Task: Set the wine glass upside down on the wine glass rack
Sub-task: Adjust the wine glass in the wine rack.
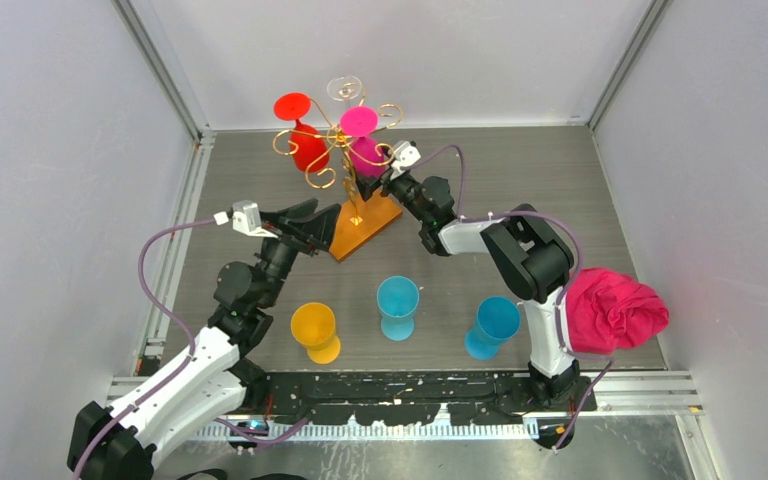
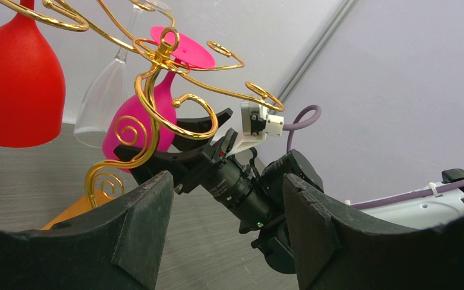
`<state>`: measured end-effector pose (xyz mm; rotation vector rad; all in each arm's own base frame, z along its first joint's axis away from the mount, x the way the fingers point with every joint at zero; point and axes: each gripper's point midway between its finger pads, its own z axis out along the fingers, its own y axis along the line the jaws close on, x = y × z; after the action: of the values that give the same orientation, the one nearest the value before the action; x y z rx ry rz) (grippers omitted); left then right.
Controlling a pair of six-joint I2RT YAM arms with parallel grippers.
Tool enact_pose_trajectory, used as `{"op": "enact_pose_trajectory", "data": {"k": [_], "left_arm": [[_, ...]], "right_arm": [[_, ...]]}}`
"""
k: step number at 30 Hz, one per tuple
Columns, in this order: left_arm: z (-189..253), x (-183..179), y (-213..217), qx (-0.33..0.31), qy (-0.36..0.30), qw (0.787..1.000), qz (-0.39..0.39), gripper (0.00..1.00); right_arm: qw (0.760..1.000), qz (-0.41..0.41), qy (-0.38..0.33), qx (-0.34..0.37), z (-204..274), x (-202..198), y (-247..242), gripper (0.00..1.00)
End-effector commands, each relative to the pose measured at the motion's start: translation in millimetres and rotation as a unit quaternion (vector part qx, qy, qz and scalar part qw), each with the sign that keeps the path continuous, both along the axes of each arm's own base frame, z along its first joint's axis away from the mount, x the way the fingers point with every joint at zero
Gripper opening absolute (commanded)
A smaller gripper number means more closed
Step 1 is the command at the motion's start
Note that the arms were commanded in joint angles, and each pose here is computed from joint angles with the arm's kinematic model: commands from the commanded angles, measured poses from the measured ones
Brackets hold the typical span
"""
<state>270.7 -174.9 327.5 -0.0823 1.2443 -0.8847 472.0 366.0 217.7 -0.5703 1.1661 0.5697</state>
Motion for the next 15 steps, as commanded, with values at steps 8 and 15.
{"op": "enact_pose_trajectory", "data": {"k": [8, 15], "left_arm": [[15.3, -4.3, 7.6, -0.009, -0.030, 0.999, 0.011, 0.68], [15.8, -4.8, 8.4, -0.011, -0.029, 0.999, 0.012, 0.67]], "right_arm": [[0.998, 0.018, -0.040, 0.034, 34.4, -0.3, 4.4, 0.70], [0.998, 0.010, -0.049, 0.038, 37.9, -1.8, -0.5, 0.54]]}}
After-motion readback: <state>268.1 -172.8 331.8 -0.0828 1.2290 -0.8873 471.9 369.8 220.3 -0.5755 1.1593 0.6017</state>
